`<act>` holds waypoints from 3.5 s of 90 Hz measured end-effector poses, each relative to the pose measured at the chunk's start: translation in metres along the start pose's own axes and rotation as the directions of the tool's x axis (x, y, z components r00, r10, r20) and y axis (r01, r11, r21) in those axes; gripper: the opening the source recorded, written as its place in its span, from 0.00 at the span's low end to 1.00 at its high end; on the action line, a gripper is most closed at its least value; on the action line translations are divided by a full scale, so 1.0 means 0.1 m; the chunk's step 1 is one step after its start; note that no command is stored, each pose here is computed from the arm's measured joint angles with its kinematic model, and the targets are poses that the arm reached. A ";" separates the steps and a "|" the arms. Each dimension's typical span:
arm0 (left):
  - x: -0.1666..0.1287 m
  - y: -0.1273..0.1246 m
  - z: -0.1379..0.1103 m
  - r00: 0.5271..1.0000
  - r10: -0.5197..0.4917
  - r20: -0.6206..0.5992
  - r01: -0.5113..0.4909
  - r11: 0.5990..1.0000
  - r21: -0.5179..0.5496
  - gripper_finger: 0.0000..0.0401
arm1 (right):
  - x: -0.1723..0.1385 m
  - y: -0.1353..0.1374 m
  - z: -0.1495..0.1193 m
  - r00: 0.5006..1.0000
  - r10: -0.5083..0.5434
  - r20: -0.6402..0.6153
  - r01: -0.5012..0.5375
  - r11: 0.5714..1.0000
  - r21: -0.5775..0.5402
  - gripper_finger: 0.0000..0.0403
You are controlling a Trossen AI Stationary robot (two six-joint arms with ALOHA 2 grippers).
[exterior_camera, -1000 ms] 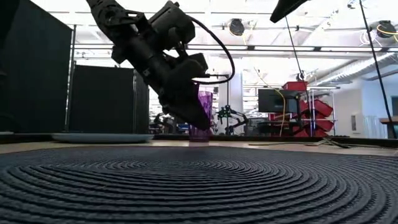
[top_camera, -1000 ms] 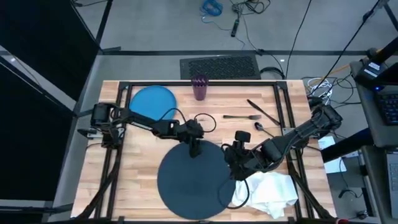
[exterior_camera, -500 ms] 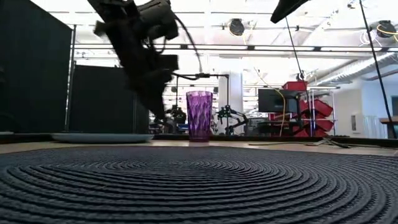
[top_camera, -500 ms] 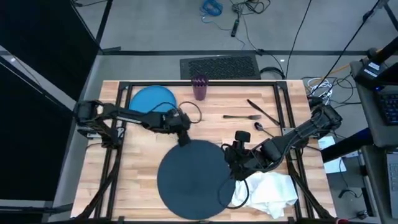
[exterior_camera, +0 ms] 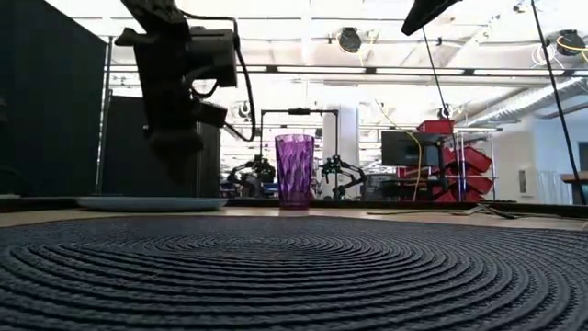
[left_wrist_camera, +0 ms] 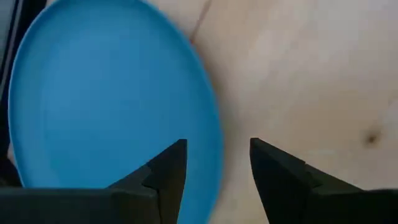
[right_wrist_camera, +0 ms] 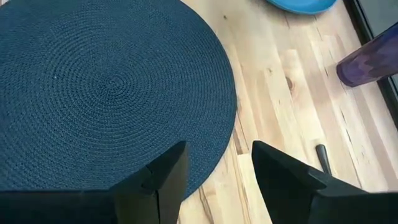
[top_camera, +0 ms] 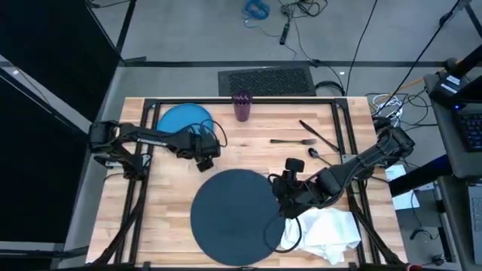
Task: Set table place
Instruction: Put the blue plate on the dark blue placemat
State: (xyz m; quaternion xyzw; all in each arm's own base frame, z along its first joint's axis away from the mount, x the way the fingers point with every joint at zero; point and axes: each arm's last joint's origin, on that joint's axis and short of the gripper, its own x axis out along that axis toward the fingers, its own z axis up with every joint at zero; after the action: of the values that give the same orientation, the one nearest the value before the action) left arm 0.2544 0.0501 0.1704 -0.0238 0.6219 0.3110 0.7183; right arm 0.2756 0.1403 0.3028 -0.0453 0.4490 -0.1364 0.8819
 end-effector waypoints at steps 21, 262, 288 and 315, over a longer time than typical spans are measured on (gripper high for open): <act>0.14 0.16 0.00 0.994 -0.086 -0.060 0.085 0.996 -0.011 0.40 | 0.00 0.00 0.00 1.000 -0.001 -0.001 0.001 1.000 -0.001 0.42; -1.33 -0.91 -0.20 0.959 -0.231 0.162 0.190 0.953 0.234 0.00 | -0.17 -0.29 -0.36 0.881 -0.460 -0.108 0.463 0.887 0.001 0.42; -1.90 -1.35 -0.66 0.848 -0.327 0.417 0.214 0.931 0.296 0.00 | -0.17 -0.29 -0.35 0.877 -0.473 -0.086 0.476 0.879 0.025 0.42; -2.08 -2.04 -0.84 0.769 -0.450 0.454 0.271 0.873 0.406 0.00 | -0.17 -0.29 -0.35 0.878 -0.470 -0.083 0.477 0.874 0.097 0.42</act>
State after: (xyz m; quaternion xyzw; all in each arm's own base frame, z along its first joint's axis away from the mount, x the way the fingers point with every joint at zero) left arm 0.2706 -0.2366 0.2679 0.0590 0.4212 0.0553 0.9033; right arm 0.2320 0.1188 0.3014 -0.0993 0.4406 -0.3749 0.8096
